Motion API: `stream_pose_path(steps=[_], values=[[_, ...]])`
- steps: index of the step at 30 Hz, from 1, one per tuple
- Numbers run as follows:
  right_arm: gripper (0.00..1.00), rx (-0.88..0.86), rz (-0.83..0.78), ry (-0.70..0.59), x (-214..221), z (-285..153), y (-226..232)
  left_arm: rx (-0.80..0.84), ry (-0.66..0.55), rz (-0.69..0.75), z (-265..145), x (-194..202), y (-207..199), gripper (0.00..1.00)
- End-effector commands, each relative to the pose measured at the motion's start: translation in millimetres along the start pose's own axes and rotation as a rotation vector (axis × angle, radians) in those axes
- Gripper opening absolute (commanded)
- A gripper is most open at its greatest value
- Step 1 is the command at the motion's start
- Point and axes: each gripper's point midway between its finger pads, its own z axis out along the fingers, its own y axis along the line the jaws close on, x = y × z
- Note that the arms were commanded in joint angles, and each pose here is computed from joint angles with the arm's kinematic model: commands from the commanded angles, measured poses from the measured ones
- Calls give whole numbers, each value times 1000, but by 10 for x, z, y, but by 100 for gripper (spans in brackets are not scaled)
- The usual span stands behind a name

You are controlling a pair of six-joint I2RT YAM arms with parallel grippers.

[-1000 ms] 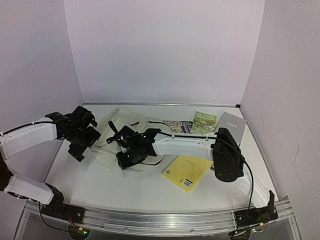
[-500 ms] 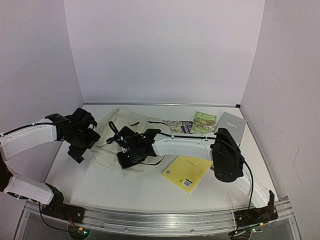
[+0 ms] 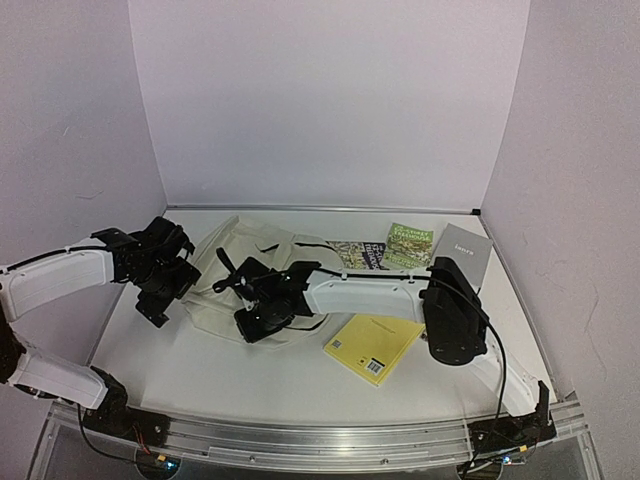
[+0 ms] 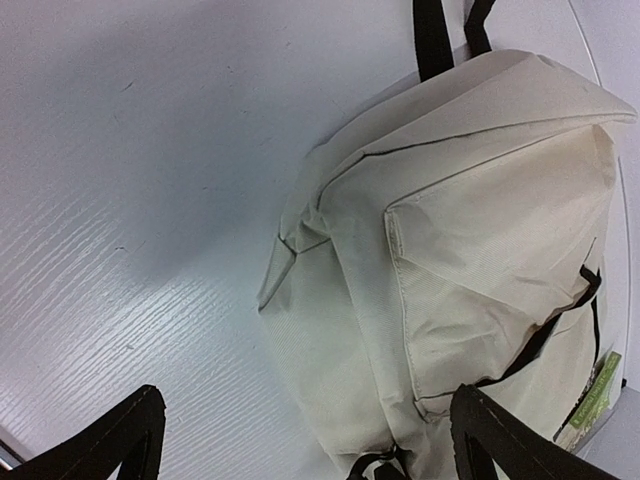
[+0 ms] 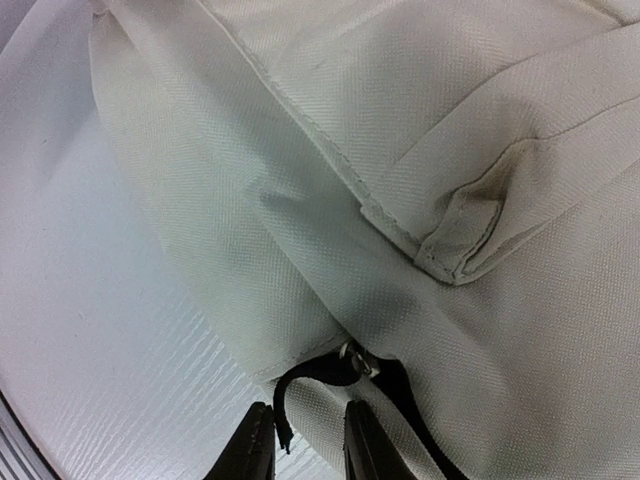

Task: Pack the student bag
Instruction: Unzip the student bag at the center of the board.

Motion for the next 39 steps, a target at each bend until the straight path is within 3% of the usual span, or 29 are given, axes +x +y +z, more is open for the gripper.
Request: stream_pose_path(steps=[1,5,11,22,27,31,33,36,39], values=[[25,-31,-37,-19,-39,-95,192,20,-19,-4,-9,-41,-16,100],[25,7,-48,-40,-83,-41,135,25,-16,-6,-8,-36,-17,100],[14,90,-51,-80,-168,27,-21,29,-13,-4,0,-27,-16,100],[0,56,-35,-54,-152,-43,-68,41,-3,-3,21,-2,5,99],[0,19,-52,-32,-108,-53,-7,44,10,10,57,27,-19,99],[13,-9,-62,-20,-86,-43,41,55,26,18,80,60,-42,99],[13,-2,-64,-14,-61,5,23,61,28,16,80,64,-45,99],[11,11,-63,-13,-46,43,1,67,28,11,76,64,-39,99],[1,17,-62,-20,-71,26,-11,72,38,13,98,88,-37,99]])
